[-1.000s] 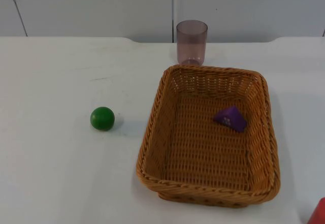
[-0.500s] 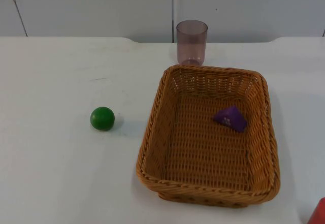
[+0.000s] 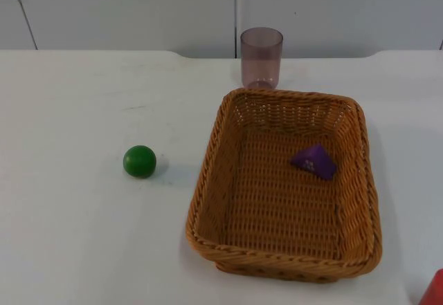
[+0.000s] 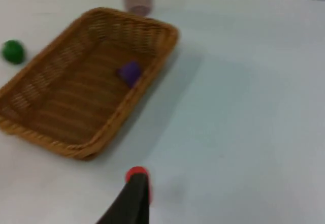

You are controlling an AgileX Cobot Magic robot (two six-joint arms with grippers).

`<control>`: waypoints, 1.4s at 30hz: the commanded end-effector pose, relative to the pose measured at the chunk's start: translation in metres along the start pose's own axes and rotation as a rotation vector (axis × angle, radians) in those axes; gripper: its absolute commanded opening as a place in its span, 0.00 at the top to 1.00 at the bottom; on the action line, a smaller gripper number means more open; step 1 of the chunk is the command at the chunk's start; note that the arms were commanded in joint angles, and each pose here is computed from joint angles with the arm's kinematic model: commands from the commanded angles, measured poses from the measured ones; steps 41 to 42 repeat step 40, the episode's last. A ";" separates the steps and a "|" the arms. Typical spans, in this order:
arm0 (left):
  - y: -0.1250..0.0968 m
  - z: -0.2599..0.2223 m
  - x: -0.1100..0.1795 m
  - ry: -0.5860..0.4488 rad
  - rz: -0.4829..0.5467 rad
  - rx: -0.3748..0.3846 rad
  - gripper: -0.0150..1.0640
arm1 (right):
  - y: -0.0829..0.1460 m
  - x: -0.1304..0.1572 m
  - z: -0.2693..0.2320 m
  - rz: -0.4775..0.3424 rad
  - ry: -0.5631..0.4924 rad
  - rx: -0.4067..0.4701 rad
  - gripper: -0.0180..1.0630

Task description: Pick up the basket with the left hand and place the triangular block into the basket with the right hand.

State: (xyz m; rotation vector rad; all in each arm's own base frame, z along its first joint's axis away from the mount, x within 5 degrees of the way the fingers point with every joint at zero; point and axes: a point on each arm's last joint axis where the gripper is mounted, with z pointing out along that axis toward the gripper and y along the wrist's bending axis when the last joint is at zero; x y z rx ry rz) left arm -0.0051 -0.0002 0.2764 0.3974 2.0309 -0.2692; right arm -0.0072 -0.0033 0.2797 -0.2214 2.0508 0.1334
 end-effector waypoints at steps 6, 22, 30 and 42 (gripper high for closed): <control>0.000 0.001 0.002 0.004 0.001 -0.007 0.01 | 0.001 0.000 0.000 0.066 -0.013 0.134 0.01; 0.001 0.001 0.002 0.004 -0.009 -0.036 0.01 | 0.002 -0.001 0.000 0.066 -0.015 0.134 0.01; 0.000 0.001 0.001 0.001 -0.079 -0.166 0.01 | 0.001 -0.001 0.000 0.065 -0.015 0.136 0.01; -0.001 0.002 0.001 -0.003 -0.186 -0.365 0.01 | 0.001 -0.001 0.000 0.065 -0.015 0.136 0.01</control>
